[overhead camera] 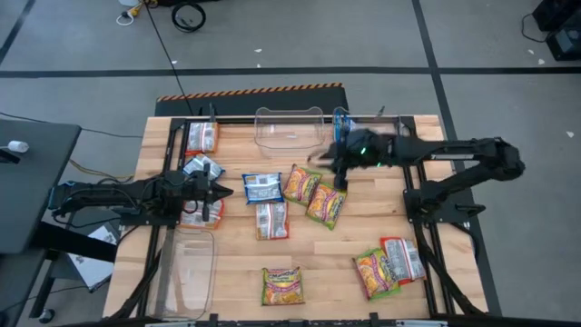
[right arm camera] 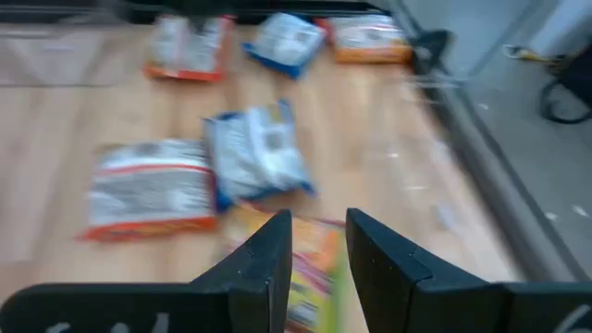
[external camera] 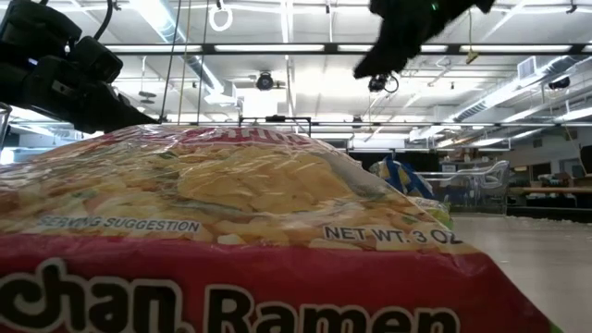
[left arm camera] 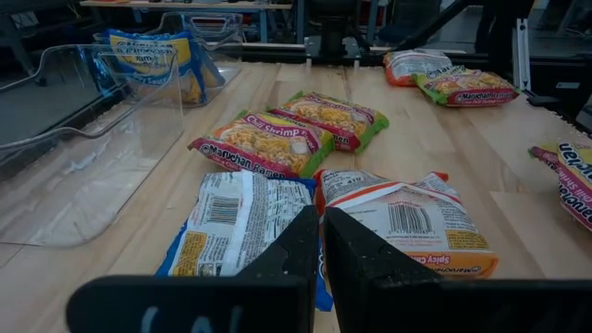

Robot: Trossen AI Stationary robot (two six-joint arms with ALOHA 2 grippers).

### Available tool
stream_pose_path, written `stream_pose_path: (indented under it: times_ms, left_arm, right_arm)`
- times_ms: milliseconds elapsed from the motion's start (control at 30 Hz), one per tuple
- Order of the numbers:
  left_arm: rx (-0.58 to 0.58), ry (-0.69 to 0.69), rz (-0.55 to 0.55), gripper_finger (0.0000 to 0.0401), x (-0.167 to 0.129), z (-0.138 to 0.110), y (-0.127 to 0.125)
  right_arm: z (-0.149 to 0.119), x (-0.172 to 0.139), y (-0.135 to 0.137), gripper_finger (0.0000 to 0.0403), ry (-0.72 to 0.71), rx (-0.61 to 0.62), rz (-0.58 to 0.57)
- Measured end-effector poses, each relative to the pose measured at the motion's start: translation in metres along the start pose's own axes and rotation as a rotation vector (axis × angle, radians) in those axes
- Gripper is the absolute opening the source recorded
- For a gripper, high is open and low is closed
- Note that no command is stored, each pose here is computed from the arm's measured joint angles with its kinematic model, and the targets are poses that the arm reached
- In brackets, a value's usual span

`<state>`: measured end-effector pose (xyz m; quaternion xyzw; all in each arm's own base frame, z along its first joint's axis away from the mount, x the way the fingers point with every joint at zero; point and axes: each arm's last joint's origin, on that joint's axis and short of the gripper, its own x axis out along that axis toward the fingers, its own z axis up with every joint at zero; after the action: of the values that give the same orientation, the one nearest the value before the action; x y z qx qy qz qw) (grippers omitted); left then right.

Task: Sort Maruchan noodles
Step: Put the blue noodle pack into the top right transparent bin

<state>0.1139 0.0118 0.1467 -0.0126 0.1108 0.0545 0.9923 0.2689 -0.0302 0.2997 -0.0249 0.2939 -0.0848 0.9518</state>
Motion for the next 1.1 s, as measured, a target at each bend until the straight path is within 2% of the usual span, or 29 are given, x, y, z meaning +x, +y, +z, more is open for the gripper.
stream_pose_path:
  times_ms: [267,500,633,833,1100]
  left_arm:
    - [0.0,0.0,0.0,0.0027,0.0,0.0,0.0]
    - [0.0,0.0,0.0,0.0027,0.0,0.0,0.0]
    - [0.0,0.0,0.0,0.0027,0.0,0.0,0.0]
    - [0.0,0.0,0.0,0.0027,0.0,0.0,0.0]
    - [0.0,-0.002,0.001,0.0027,0.0,0.0,0.0]
  right_arm:
    - [0.03,0.069,0.086,0.0111,0.085,-0.06,0.025]
    - [0.033,0.135,0.13,0.0123,0.145,-0.143,0.007]
    - [0.024,0.173,0.139,0.0139,0.181,-0.197,-0.08]
    - [0.011,0.217,0.133,0.0149,0.241,-0.288,-0.172]
    - [-0.002,0.242,0.113,0.0149,0.313,-0.337,-0.191]
